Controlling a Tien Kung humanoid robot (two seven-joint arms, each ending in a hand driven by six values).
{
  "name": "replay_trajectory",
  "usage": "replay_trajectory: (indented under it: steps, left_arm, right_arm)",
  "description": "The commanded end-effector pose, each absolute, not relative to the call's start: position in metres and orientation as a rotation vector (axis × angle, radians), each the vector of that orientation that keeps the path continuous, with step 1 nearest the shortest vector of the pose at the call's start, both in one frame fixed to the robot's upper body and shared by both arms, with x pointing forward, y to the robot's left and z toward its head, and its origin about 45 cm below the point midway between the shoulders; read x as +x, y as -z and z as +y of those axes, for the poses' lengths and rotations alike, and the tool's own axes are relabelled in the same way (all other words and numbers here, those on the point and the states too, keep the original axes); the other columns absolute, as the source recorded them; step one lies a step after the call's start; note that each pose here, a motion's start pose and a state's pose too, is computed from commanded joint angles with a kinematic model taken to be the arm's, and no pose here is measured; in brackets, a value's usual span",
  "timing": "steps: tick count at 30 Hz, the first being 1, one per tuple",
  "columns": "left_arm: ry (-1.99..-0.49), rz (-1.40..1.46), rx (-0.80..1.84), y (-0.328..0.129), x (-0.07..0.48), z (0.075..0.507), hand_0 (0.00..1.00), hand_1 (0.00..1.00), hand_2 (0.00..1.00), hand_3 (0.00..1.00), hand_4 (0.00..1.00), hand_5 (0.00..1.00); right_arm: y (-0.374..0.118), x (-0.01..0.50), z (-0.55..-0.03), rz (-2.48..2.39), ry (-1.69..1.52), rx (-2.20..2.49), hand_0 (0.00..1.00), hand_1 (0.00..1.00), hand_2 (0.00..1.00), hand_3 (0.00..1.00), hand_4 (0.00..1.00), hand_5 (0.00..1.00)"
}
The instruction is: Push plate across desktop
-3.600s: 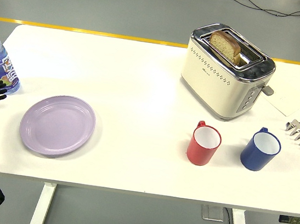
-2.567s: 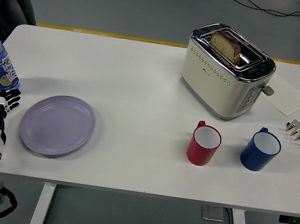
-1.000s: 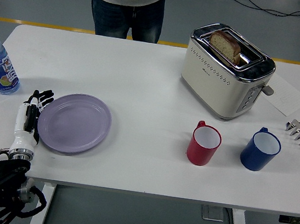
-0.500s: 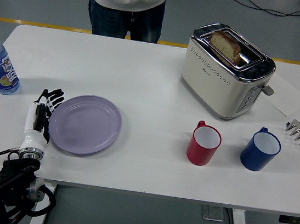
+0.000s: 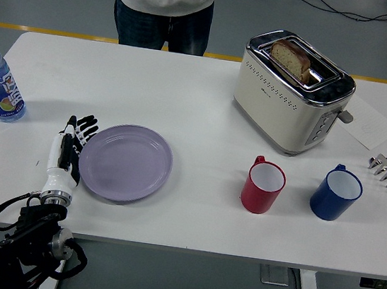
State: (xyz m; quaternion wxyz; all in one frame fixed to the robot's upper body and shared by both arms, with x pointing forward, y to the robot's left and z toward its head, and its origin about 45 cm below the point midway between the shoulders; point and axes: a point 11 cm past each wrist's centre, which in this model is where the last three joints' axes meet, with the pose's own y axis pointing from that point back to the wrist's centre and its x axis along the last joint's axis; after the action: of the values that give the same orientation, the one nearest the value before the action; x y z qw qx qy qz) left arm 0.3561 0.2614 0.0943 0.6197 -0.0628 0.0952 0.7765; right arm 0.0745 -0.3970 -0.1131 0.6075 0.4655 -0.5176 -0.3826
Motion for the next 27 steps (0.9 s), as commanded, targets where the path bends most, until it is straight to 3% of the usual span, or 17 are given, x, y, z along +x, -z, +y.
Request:
replay_trajectory:
  steps: [27]
  left_arm:
    - [-1.693,0.276,-0.144,-0.096,0.366,0.215,0.733,0.741,0.729,0.657,0.497,0.998]
  right_arm:
    - [0.113,0.073,-0.398,-1.188,0.881,1.076,0.709,0.715,0.717,0.625,0.522,0.245]
